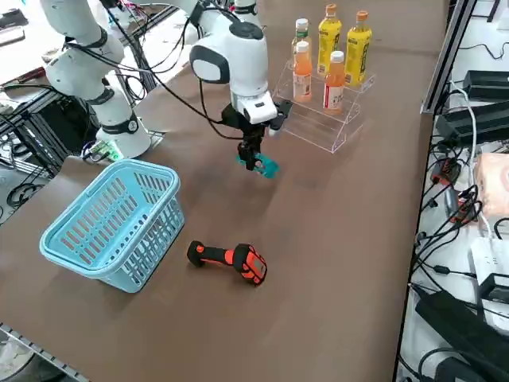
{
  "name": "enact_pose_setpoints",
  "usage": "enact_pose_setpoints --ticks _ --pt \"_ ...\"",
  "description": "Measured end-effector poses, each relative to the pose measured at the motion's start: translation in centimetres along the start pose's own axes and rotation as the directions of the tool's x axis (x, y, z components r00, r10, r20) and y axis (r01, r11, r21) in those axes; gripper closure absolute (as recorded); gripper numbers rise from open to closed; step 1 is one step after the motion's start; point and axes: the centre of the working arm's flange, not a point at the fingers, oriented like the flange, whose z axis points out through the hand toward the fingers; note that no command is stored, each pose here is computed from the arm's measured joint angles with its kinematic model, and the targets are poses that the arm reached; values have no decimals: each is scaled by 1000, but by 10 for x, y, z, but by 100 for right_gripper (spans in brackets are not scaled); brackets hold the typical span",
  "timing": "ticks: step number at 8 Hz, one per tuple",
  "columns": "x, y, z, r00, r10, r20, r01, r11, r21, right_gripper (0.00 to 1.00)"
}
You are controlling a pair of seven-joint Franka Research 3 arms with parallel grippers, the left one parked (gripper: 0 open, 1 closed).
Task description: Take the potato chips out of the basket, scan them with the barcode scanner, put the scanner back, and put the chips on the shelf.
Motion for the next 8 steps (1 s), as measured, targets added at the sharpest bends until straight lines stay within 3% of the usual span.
enact_pose_setpoints --ticks 4,8 --pt "-5 -2 36 1000 21 -23 -21 1000 2 52" --pt "-14 -3 53 999 38 5 -38 999 4 52"
